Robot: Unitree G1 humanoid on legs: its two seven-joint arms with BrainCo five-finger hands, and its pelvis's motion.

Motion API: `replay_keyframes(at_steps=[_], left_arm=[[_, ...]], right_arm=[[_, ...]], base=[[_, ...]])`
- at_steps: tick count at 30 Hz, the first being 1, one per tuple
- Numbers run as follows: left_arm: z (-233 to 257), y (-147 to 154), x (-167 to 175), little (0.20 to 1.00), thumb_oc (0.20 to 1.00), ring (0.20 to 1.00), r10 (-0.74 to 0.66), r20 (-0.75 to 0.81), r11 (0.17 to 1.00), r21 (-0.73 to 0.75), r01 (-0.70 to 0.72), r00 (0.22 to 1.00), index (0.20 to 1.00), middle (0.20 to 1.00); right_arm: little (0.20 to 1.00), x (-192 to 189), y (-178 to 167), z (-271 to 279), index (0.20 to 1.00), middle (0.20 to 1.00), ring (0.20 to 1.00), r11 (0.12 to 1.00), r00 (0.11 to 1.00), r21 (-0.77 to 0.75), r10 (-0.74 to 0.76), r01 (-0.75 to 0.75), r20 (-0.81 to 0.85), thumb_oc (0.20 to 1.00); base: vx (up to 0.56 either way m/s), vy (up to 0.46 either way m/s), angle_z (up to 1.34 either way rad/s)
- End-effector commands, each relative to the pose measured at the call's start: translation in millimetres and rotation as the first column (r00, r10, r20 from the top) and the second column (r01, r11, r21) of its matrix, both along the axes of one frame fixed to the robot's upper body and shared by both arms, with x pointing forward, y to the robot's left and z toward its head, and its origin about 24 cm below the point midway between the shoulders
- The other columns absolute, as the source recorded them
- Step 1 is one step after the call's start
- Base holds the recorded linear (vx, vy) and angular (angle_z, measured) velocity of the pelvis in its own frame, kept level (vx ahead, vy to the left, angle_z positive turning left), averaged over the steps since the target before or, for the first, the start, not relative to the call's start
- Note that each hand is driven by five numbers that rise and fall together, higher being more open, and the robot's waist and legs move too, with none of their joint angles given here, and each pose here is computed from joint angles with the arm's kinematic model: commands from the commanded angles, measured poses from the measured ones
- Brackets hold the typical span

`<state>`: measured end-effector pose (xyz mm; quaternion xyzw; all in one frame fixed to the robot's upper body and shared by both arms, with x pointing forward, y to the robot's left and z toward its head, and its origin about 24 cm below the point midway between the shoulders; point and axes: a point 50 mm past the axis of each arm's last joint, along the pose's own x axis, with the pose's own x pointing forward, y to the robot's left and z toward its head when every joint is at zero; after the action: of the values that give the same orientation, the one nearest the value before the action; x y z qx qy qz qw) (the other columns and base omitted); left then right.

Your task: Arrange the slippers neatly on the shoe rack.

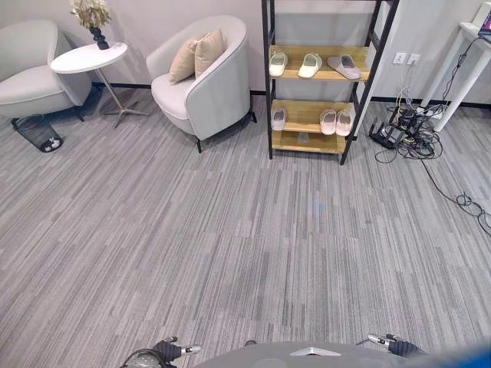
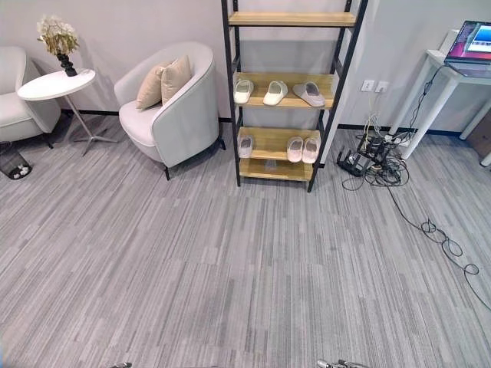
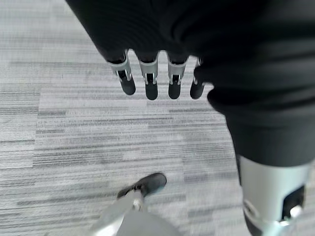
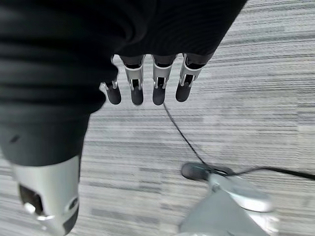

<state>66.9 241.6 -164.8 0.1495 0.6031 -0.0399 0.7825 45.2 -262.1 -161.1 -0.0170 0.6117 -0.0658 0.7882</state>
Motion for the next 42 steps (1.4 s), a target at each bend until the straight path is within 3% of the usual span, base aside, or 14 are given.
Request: replay_keyframes(at_steps=[1, 8, 14, 15, 22, 26, 30, 37, 39, 42], left_arm=[[3.7, -0.4, 21.1, 1.0, 1.0, 1.0, -0.101, 0.038, 0.994, 0.038, 0.1, 0.994, 1.0, 1.0], [6.8, -27.4, 52.8, 1.0, 1.0, 1.0, -0.283, 0.122, 0.959, 0.027, 0.282, 0.951, 1.0, 1.0], [13.1, -33.5, 73.2, 1.0, 1.0, 1.0, -0.335, 0.185, 0.942, 0.05, 0.331, 0.924, 1.0, 1.0], [12.4, -32.6, 70.2, 1.0, 1.0, 1.0, -0.35, 0.175, 0.937, 0.05, 0.347, 0.92, 1.0, 1.0], [1.5, -6.8, 20.9, 1.0, 1.0, 1.0, -0.296, -0.034, 0.951, 0.086, 0.298, 0.955, 1.0, 1.0], [9.9, 5.5, 42.0, 1.0, 1.0, 1.0, -0.254, 0.041, 0.96, 0.13, 0.247, 0.966, 1.0, 1.0], [14.4, 2.6, 59.8, 1.0, 1.0, 1.0, -0.232, 0.102, 0.967, 0.13, 0.218, 0.967, 1.0, 1.0], [7.8, -23.8, 56.8, 1.0, 1.0, 1.0, -0.28, 0.11, 0.96, 0.064, 0.274, 0.954, 1.0, 1.0], [4.8, -27.9, 48.9, 1.0, 1.0, 1.0, -0.282, 0.091, 0.959, 0.046, 0.279, 0.955, 1.0, 1.0], [7.4, -35.3, 61.4, 1.0, 1.0, 1.0, -0.321, 0.125, 0.947, 0.058, 0.316, 0.939, 1.0, 1.0]], right_arm=[[1.0, -13.0, 4.7, -3.0, 1.0, 1.0, 1.0, 0.996, 0.993, -0.003, 0.091, -0.092, -0.07, 1.0], [1.0, -32.3, 2.5, -3.7, 1.0, 1.0, 1.0, 0.997, 0.988, -0.002, 0.07, -0.071, -0.139, 1.0], [1.0, -17.6, -11.8, 1.4, 1.0, 1.0, 1.0, 0.989, 0.983, -0.048, 0.136, -0.142, -0.125, 1.0], [1.0, -1.3, -11.0, 2.8, 1.0, 1.0, 1.0, 0.989, 0.987, -0.043, 0.141, -0.145, -0.076, 1.0], [1.0, 24.9, 6.8, 1.4, 1.0, 1.0, 1.0, 0.983, 0.984, -0.029, 0.179, -0.179, 0.013, 1.0], [1.0, 61.8, 26.5, 5.2, 1.0, 1.0, 1.0, 0.967, 0.96, -0.021, 0.254, -0.254, 0.12, 1.0], [1.0, 68.5, 27.2, 7.3, 1.0, 1.0, 1.0, 0.958, 0.948, -0.041, 0.285, -0.282, 0.138, 1.0], [1.0, 11.3, 12.6, -2.7, 1.0, 1.0, 1.0, 0.978, 0.978, -0.02, 0.206, -0.207, -0.04, 1.0], [1.0, 8.9, 6.9, -1.5, 1.0, 1.0, 1.0, 0.98, 0.979, -0.026, 0.198, -0.199, -0.05, 1.0], [1.0, 34.7, -11.7, 8.7, 1.0, 1.0, 1.0, 0.969, 0.975, -0.112, 0.224, -0.222, 0.007, 1.0]], base=[[0.0, 0.0, 0.0], [0.01, -0.123, 0.04], [0.03, -0.117, -0.04], [0.25, 0.052, -0.08], [0.44, 0.266, -0.3], [0.35, 0.372, -0.29], [0.4, 0.115, -0.25], [0.43, -0.208, 0.75], [0.21, -0.294, 0.09], [0.2, -0.343, -0.45]])
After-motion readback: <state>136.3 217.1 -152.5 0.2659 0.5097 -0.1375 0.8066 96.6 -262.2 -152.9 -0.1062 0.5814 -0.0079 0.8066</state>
